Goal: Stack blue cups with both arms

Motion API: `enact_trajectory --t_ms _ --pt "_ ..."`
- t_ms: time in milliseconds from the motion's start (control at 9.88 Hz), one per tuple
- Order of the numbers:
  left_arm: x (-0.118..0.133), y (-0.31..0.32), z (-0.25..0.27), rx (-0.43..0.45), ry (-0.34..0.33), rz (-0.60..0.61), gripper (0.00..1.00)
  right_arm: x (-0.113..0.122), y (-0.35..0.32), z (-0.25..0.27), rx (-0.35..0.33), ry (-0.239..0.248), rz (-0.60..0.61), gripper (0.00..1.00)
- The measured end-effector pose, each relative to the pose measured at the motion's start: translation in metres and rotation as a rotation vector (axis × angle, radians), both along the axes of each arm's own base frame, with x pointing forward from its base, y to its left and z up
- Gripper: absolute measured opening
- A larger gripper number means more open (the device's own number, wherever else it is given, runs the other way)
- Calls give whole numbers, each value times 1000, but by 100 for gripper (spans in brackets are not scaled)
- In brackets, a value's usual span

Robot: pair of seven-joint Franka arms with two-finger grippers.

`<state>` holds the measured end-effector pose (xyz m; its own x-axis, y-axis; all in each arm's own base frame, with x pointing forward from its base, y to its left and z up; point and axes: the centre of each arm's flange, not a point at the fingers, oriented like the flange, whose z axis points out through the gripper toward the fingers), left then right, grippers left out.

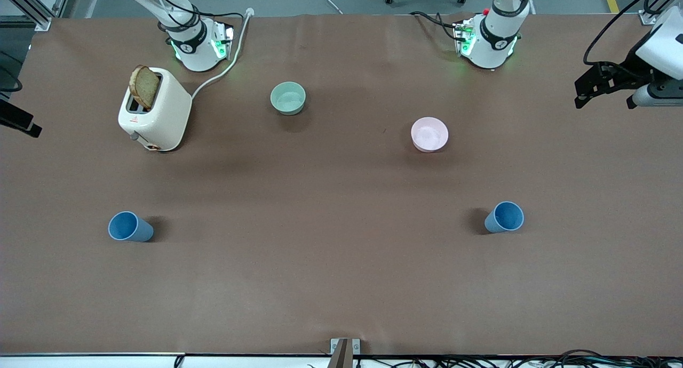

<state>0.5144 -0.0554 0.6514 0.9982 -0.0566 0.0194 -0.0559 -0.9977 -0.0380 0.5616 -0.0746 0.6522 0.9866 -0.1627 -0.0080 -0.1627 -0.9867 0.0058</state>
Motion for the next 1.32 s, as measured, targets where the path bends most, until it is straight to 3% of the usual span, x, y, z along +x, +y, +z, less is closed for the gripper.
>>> enact_trajectory --t_ms 304,506,810,1013,1316 --pt "3 1 1 -2 1 1 100 1 4 0 0 0 7 100" --pt "17 5 -9 -8 15 7 100 1 5 -1 1 4 9 100" --pt "79 12 -102 -34 19 50 100 3 1 -6 -1 11 12 100" --pt "106 12 -190 -49 21 157 100 27 -8 -36 -8 -9 23 100" --pt "125 11 -275 -67 -1 217 99 83 -29 -146 -16 12 94 100"
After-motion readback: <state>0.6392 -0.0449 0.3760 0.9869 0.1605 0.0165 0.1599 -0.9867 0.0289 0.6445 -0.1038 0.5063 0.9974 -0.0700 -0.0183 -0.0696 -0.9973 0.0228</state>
